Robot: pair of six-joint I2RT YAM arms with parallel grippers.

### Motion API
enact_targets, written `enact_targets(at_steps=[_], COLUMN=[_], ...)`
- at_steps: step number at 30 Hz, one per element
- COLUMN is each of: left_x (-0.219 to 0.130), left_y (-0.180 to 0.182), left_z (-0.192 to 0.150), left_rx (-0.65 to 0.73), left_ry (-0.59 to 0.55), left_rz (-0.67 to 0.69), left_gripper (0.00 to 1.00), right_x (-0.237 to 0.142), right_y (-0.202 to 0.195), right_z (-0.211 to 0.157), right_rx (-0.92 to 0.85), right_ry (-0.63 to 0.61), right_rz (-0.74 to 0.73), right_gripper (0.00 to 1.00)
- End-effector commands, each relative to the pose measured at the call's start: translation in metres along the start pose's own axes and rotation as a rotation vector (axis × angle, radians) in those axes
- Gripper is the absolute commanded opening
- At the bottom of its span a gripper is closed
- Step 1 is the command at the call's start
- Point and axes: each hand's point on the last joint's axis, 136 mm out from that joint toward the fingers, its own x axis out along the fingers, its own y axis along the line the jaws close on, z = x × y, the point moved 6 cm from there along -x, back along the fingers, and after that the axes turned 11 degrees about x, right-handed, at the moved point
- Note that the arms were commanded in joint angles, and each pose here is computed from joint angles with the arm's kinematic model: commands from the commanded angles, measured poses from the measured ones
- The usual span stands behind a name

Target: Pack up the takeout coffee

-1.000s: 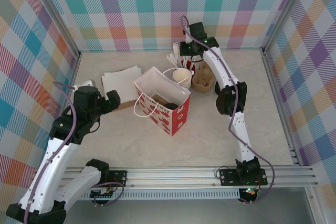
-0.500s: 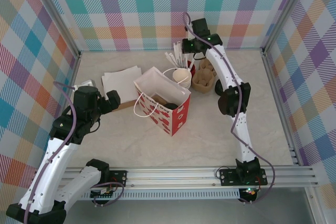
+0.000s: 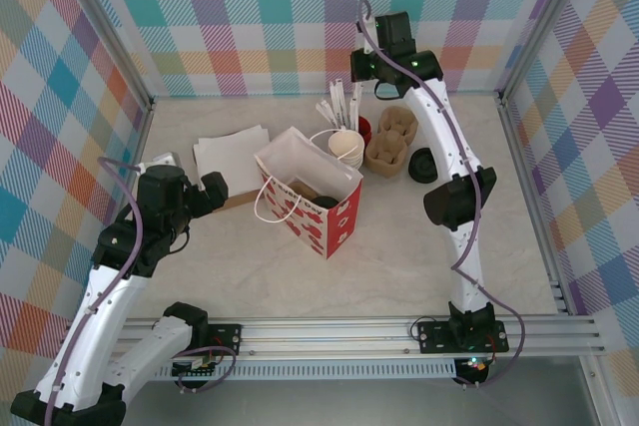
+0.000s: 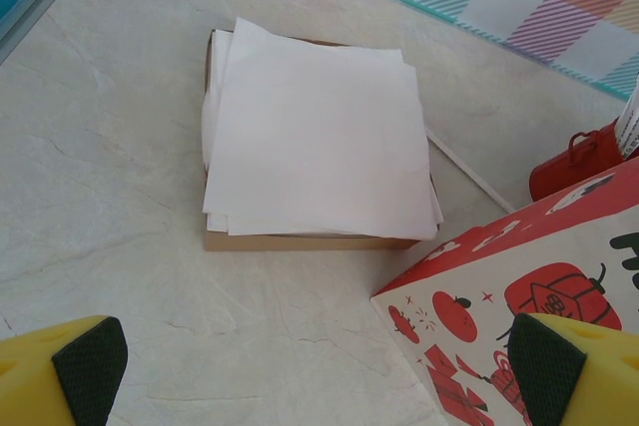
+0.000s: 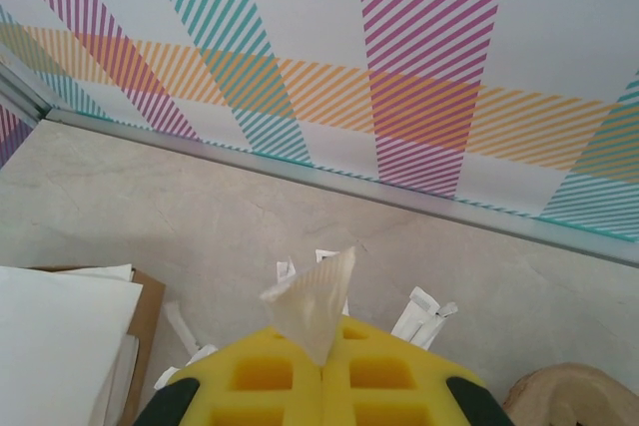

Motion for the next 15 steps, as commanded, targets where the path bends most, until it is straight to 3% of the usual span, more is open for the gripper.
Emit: enact_targets(at_steps=[1,8,15], left_x=[-0.003,-0.003,-0.001], left_y=[0.002,0.002,0.000], left_z=[0.002,0.002,0.001], left_rx=[-0.025,-0.030,-0.043], left_ry=[-0.022,-0.022,-0.021], left_rz=[0.000,-0.005,-0.021], left_gripper=[1.00,1.00,1.00], right_x=[-0.018,-0.050,-0.106], right_y=[0.003,0.007,0.020], right_z=[0.016,0.036,0.054], right_rx=[-0.045,-0.084,-0.093], right_ry=[-0.069,-0.156,-0.226], right_rz=[-0.024,-0.054,-0.023], right_gripper=[0.04,0.05,0.05])
